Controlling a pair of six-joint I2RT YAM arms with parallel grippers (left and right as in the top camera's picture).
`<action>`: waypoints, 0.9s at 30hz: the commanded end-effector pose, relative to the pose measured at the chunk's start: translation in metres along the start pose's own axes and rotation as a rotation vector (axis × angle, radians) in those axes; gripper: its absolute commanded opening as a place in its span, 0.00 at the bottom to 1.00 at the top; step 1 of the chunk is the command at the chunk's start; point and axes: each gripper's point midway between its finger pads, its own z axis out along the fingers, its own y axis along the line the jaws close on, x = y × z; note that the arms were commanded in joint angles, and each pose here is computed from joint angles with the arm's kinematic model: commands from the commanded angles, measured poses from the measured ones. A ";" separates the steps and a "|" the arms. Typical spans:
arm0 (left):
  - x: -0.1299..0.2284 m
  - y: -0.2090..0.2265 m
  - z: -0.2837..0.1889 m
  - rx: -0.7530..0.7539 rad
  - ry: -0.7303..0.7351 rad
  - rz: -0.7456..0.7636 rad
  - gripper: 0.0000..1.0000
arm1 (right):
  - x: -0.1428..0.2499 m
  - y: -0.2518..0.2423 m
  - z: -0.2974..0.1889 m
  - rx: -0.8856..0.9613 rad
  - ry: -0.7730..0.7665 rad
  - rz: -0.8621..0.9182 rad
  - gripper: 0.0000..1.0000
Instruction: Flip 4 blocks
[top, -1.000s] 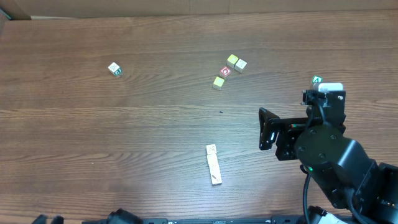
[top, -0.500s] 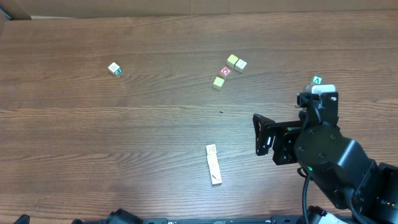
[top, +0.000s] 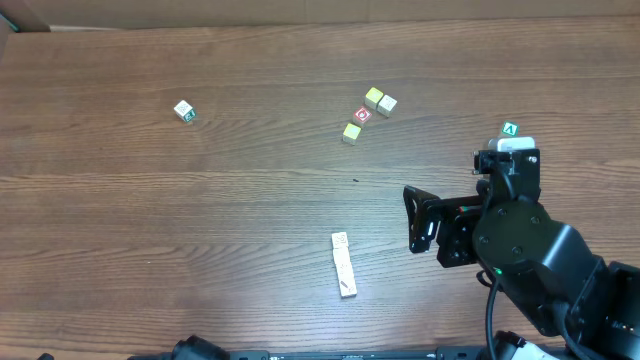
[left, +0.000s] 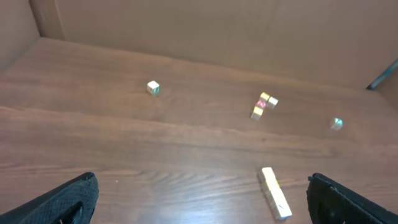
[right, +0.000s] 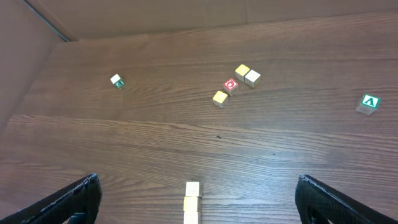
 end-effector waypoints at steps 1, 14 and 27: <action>-0.015 0.005 0.003 -0.047 -0.067 -0.002 1.00 | -0.003 0.002 -0.004 -0.013 -0.010 -0.002 1.00; -0.050 -0.034 0.110 -0.082 -0.329 0.045 1.00 | -0.003 0.002 -0.004 -0.013 -0.010 -0.002 1.00; 0.010 -0.017 0.211 -0.011 -0.583 0.091 1.00 | -0.003 0.002 -0.004 -0.013 -0.010 -0.002 1.00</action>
